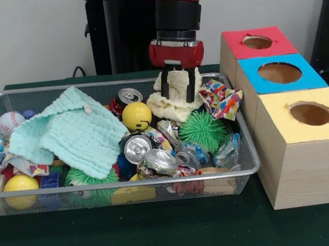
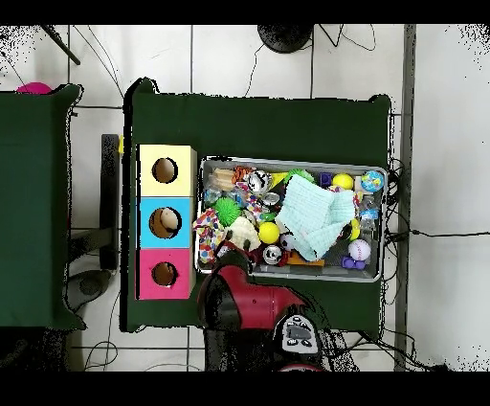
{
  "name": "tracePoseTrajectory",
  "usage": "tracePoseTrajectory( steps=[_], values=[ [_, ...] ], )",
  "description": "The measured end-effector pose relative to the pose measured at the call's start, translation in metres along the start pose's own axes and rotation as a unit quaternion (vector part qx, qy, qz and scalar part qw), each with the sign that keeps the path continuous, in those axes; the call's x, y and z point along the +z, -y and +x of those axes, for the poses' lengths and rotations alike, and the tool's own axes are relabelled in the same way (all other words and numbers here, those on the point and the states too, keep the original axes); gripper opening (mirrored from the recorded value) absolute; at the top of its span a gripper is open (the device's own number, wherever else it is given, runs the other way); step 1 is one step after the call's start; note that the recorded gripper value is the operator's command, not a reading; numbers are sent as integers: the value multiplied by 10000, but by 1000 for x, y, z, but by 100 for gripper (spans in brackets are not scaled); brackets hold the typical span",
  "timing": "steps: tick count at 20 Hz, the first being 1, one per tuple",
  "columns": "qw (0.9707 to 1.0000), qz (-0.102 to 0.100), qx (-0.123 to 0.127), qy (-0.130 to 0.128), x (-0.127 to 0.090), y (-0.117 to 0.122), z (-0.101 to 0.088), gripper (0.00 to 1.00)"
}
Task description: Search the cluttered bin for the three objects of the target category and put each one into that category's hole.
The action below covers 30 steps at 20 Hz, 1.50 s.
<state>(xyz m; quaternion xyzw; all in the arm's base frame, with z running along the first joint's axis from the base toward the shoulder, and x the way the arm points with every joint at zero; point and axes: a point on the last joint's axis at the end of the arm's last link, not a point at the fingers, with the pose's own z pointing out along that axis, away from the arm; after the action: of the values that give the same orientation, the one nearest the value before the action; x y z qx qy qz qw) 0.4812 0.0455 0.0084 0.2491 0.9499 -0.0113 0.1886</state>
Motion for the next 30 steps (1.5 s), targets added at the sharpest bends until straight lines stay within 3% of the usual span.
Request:
tracePoseTrajectory(
  steps=[1, 6, 12, 13, 18, 25, 30],
  values=[
    [9995, 82, 55, -302, 5, 2, 9, 100],
    [9961, 283, 198, -814, 15, 12, 16, 100],
    [9960, 313, 219, -808, 22, 13, 7, 100],
    [9961, 311, 211, -799, 23, 12, 6, 0],
    [9963, 308, 97, -800, 26, 13, 8, 0],
    [9967, 276, -46, -767, 25, 22, -3, 0],
    [9964, 341, -100, -764, 4, 22, -26, 0]
  ],
)
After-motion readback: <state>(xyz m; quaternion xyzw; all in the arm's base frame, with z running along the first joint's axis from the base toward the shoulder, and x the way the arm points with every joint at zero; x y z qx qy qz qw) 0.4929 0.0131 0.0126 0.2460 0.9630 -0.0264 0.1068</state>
